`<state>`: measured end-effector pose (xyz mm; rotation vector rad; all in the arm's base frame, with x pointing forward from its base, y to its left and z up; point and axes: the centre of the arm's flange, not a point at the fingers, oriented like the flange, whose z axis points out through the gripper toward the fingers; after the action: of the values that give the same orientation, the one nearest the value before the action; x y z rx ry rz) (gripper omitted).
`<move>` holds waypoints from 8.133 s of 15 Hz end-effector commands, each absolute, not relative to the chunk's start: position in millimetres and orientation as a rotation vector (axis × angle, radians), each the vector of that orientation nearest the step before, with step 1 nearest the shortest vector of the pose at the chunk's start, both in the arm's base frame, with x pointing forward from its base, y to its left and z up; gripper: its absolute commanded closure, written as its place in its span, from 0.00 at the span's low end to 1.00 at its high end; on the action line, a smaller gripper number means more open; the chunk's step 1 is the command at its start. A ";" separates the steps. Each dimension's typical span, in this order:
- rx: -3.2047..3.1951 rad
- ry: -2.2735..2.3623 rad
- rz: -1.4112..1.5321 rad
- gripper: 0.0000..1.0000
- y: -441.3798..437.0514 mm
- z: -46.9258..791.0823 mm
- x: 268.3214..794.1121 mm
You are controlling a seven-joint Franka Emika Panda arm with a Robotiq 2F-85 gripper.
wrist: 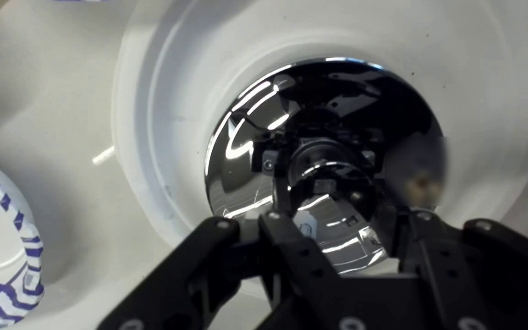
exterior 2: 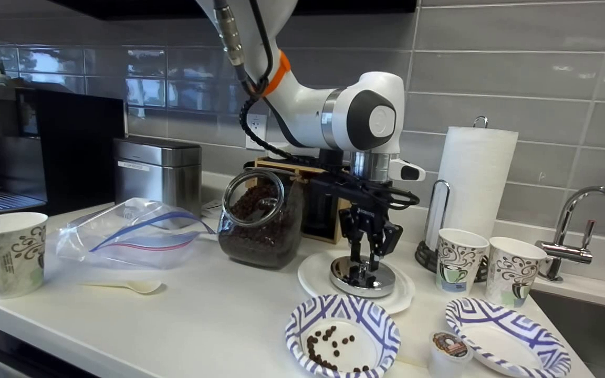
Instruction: Push the silver spoon into the glass container then place the silver lid on the container.
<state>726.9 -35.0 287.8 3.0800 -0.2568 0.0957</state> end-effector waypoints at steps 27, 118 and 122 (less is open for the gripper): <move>3.008 0.255 0.740 0.79 15.0 413.3 565.3; 3.092 0.386 0.967 0.00 109.0 386.9 486.3; 3.053 0.353 0.895 0.00 91.7 402.5 490.3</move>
<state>490.5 115.7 388.4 3.0712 0.3668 0.9578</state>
